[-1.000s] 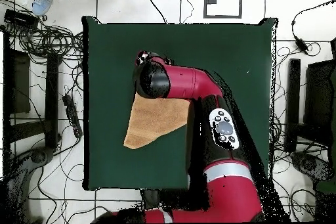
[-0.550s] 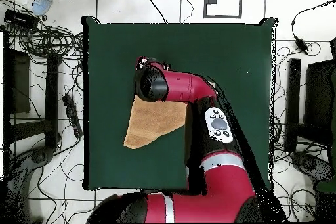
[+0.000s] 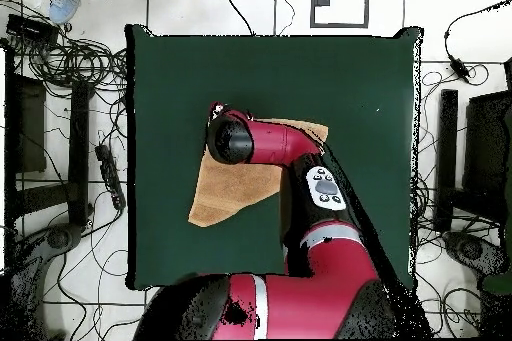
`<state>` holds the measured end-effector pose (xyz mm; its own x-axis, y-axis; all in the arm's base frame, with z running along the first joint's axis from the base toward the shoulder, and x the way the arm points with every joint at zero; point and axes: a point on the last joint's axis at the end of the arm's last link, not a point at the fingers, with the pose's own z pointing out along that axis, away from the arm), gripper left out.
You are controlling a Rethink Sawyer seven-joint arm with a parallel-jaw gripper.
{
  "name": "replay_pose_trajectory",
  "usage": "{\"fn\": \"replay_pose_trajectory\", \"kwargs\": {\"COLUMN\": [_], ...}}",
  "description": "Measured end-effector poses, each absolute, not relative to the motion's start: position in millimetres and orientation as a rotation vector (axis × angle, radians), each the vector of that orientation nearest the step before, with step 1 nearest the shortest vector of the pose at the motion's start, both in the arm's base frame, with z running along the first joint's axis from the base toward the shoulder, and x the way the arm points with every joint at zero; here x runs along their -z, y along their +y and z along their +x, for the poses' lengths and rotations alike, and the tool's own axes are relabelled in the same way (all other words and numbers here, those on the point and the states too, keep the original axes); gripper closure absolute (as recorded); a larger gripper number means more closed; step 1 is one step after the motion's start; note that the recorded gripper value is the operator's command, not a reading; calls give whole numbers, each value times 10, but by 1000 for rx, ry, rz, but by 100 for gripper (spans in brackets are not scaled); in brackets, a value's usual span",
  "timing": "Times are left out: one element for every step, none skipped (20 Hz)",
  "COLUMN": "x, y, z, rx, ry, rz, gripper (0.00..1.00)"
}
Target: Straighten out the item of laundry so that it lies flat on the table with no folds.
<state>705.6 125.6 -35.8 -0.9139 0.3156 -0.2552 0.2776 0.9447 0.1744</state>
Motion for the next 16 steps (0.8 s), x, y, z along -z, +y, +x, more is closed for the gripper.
{"fn": "replay_pose_trajectory", "kwargs": {"x": [384,401,408,412,410,401,384,371,325,305,268,244,185,126,86,36], "y": [1266,1277,1284,1292,1300,1308,1315,1319,1327,1330,1334,1336,1339,1342,1346,1350], "z": [6995,6940,6902,6856,6811,6770,6735,6714,6677,6664,6645,6637,6625,6614,6609,6608], "rx": [-195,-196,-197,-198,-200,-201,-203,-203,-206,-207,-208,-209,-211,-212,-214,-216], "ry": [2830,2841,2849,2858,2866,2873,2879,2882,2887,2888,2890,2890,2888,2886,2885,2882], "rz": [441,444,446,450,454,458,463,465,472,475,480,483,488,494,497,502], "gripper": [0,0,0,0,0,0,0,0,0,0,0,0,0,0,0,0]}}
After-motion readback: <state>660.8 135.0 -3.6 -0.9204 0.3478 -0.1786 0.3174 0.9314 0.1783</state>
